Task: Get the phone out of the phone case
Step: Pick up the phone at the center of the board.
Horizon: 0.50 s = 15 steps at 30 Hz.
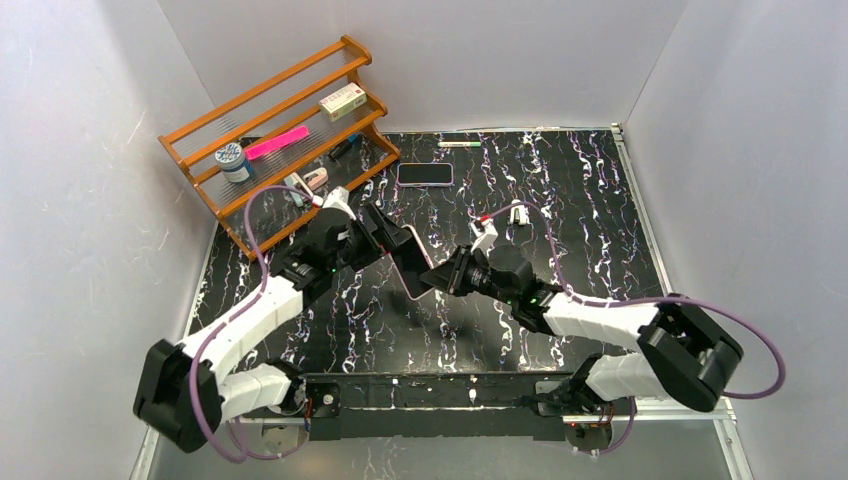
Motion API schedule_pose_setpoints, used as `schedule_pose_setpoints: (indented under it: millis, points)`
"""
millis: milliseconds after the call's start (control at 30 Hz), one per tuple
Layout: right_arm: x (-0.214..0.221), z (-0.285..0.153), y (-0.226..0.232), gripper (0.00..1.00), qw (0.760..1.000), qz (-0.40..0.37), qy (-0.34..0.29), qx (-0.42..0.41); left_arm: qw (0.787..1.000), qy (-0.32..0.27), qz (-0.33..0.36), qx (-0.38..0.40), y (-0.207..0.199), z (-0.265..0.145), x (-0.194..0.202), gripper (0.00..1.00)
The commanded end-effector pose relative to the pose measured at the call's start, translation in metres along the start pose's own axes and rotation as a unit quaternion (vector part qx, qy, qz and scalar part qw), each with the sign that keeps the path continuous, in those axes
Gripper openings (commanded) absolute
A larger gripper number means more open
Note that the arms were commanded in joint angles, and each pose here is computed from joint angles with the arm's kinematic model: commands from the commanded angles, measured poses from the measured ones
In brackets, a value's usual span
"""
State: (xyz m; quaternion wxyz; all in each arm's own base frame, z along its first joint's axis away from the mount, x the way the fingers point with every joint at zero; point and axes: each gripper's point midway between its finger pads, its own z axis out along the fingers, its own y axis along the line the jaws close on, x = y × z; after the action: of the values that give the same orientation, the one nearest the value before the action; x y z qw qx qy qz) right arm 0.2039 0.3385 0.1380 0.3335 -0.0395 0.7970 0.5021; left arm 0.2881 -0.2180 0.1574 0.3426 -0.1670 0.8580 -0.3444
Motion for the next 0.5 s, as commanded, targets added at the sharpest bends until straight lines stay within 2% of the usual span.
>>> schedule_pose_setpoints:
  millis: [0, 200, 467]
  points:
    - [-0.048, -0.017, 0.047, 0.01, 0.993, 0.037, -0.079, -0.082, 0.995, -0.058, 0.034, 0.080, -0.026, -0.026, -0.020, 0.98]
    - [-0.079, -0.038, 0.063, 0.01, 0.978, 0.085, -0.107, -0.158, 0.986, -0.074, 0.030, 0.147, -0.046, -0.040, -0.027, 0.97]
    - [-0.102, -0.052, 0.081, 0.01, 0.968, 0.097, -0.104, -0.207, 0.968, -0.054, -0.001, 0.245, -0.083, -0.034, -0.037, 0.88]
